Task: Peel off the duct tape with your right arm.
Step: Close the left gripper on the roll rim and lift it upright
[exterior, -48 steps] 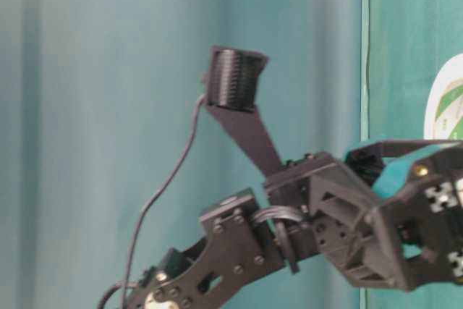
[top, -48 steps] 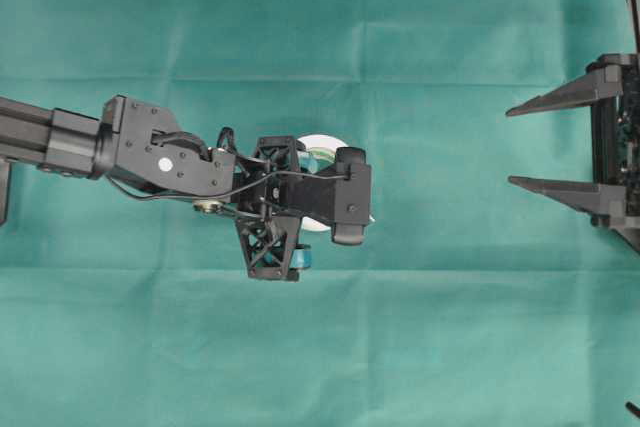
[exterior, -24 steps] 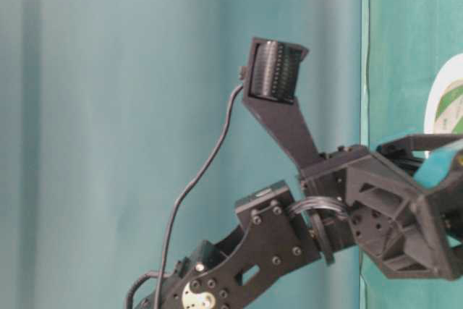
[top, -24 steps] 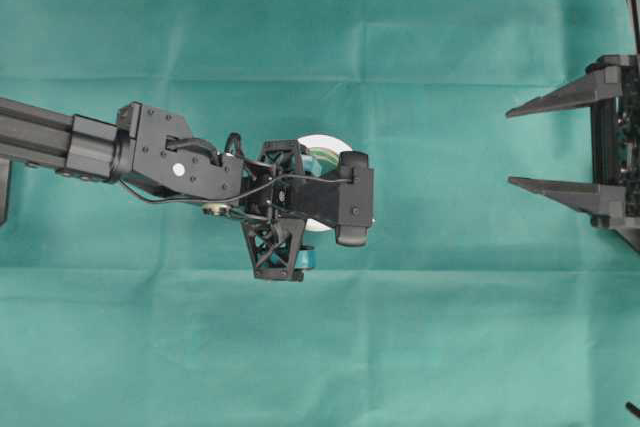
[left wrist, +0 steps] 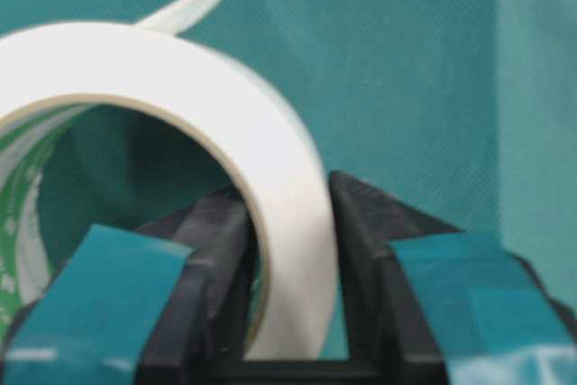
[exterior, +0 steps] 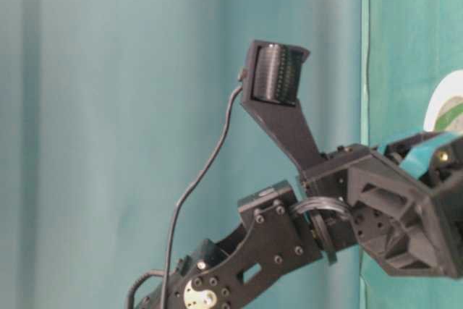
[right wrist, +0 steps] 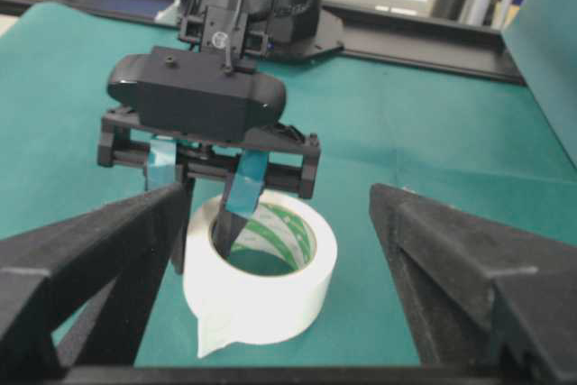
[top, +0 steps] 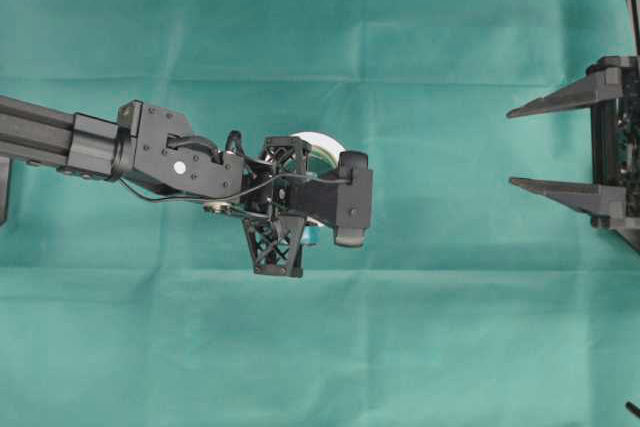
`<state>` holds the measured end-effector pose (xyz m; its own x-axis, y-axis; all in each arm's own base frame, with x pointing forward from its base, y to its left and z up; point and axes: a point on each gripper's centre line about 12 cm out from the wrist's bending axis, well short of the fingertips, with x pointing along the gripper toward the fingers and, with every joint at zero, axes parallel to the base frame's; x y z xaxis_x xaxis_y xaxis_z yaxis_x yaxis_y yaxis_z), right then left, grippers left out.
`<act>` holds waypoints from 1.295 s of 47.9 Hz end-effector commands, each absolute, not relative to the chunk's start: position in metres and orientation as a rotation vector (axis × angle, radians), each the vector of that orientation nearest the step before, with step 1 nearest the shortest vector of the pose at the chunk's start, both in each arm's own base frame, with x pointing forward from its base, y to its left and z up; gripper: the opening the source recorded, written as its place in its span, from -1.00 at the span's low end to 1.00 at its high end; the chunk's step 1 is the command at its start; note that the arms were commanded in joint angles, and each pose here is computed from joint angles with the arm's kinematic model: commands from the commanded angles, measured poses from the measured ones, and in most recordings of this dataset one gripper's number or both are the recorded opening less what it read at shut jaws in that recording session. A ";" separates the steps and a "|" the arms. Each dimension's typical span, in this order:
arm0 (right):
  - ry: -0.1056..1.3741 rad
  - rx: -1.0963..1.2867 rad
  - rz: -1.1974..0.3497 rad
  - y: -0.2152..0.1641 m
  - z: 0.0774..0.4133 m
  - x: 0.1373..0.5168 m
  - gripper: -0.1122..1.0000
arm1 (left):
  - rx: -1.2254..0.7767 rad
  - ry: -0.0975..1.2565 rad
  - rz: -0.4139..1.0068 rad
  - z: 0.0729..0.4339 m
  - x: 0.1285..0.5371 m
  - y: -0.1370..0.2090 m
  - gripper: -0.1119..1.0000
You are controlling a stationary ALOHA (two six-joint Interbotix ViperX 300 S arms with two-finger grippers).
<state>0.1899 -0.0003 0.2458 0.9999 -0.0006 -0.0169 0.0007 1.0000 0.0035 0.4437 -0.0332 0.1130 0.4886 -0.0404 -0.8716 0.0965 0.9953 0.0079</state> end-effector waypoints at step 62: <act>-0.018 0.006 -0.002 -0.001 0.258 0.193 0.51 | 0.099 0.894 -0.114 0.281 0.441 -0.037 -0.44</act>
<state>0.1899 -0.0003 0.2464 0.9999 -0.0006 -0.0123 0.0006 1.0000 0.0050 0.4417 -0.0390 0.2433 0.5516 -0.0556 -0.8323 0.1497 0.9882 0.0332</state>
